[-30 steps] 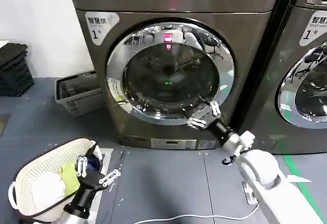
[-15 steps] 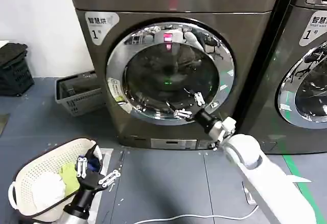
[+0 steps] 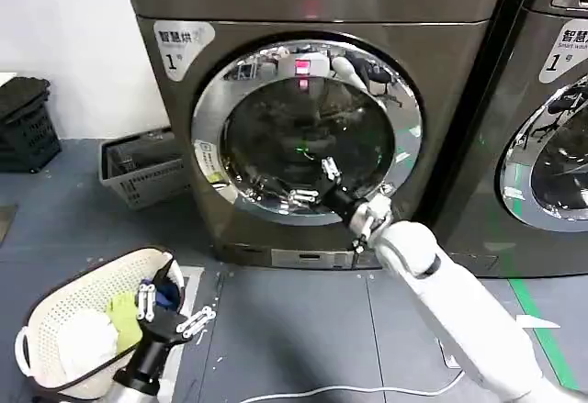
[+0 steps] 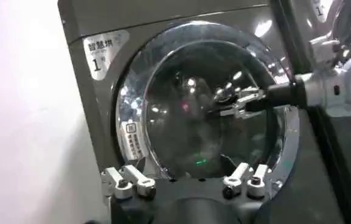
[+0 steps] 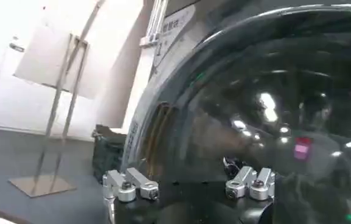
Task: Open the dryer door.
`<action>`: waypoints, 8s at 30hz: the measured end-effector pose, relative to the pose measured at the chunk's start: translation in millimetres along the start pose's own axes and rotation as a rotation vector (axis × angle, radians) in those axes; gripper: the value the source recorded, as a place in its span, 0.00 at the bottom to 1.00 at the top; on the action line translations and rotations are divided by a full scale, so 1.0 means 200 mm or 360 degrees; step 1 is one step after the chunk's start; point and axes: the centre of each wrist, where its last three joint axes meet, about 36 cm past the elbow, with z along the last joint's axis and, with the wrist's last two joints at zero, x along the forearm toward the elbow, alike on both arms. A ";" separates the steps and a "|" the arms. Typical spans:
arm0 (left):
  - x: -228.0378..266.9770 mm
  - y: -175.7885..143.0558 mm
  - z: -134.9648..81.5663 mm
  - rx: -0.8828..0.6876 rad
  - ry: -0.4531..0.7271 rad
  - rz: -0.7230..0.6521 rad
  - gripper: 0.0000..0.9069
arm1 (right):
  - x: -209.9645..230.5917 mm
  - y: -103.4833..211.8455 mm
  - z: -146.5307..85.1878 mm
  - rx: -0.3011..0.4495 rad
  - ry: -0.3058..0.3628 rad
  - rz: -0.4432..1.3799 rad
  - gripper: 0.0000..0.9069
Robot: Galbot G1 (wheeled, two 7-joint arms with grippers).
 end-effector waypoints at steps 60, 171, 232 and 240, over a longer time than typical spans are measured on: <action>0.00 0.01 -0.01 -0.0001 -0.0013 -0.0008 1.00 | -0.53 0.10 0.06 0.0037 0.0065 -0.0167 1.00; -0.29 0.77 0.16 0.0201 0.0028 -0.0087 1.00 | -0.35 -0.19 0.06 -0.0078 -0.0236 -0.1785 1.00; -1.13 0.77 0.15 0.0167 -0.0124 0.0383 1.00 | 0.55 -0.74 -0.13 0.0137 -0.0152 -0.1348 1.00; -1.05 0.67 0.15 0.0165 -0.0138 0.0495 1.00 | 0.97 -0.78 -0.19 0.0120 -0.0092 -0.1165 1.00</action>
